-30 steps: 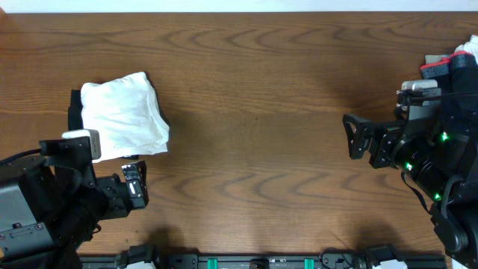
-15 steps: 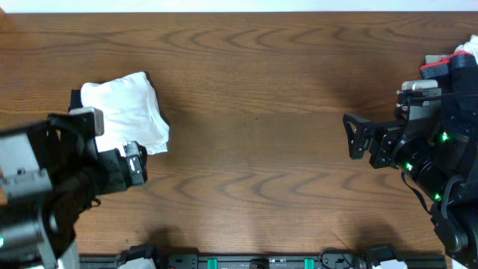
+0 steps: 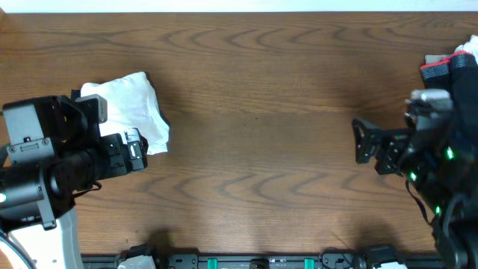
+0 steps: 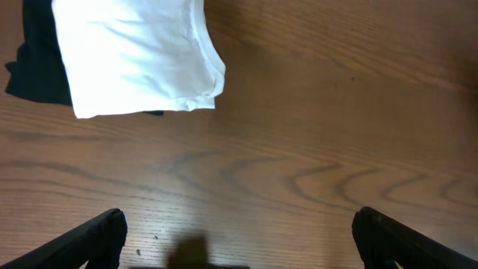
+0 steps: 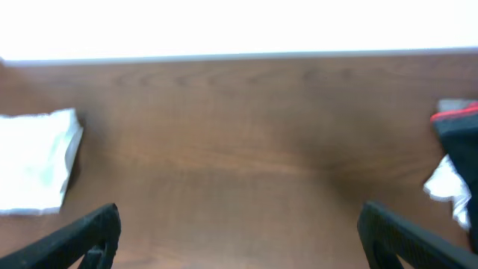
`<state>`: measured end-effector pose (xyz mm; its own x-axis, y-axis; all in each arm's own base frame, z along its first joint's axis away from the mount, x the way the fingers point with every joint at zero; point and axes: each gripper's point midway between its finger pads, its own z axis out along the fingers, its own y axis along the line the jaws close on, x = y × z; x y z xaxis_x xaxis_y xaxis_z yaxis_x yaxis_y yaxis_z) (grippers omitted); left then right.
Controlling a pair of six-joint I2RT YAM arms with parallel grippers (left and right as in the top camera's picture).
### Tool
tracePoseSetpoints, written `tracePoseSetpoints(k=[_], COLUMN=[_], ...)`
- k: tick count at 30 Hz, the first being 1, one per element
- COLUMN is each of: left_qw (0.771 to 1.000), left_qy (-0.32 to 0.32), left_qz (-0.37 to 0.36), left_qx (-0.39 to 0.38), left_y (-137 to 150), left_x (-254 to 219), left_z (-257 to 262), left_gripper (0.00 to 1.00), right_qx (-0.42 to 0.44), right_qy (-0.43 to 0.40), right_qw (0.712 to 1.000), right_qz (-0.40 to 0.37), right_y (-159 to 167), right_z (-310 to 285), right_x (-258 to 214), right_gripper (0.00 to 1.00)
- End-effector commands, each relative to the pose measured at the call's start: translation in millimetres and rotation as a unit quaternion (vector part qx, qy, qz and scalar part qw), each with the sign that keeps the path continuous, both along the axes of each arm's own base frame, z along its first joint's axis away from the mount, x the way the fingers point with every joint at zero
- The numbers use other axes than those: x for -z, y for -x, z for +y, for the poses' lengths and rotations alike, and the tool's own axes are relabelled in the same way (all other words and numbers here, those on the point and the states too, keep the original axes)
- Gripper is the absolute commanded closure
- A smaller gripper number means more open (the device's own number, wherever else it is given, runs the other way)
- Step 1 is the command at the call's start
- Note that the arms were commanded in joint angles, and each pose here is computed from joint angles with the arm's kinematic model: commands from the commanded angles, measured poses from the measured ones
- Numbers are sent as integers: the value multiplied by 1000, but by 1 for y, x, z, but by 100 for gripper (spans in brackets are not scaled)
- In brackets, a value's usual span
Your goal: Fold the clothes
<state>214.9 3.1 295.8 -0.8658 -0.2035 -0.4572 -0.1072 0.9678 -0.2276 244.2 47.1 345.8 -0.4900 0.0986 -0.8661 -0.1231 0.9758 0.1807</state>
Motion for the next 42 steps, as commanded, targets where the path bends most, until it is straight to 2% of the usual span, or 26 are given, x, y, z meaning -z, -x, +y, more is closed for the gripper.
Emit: tracePoseSetpoints(k=[1,11,22,42], left_qw=[1000,1000,1000,1000], left_qy=[-5,-4,-4,-4], left_qz=[6,10,10,10], left_qx=[0,0,0,0], left_y=[-2,-3,-3,-3], left_x=[1,3,3,3], left_z=[2,2,2,2], left_gripper=[2,2,2,2], right_qx=[35,65,66,66], right_qy=[8,10,-10,-9], right_qw=[999,997,997,997], right_qz=[-24,-37,-48,-45], right_y=[10,39,30,27], right_z=[-18,-33,-31,-31], right_x=[20,146,224,232], right_gripper=[1,1,1,1])
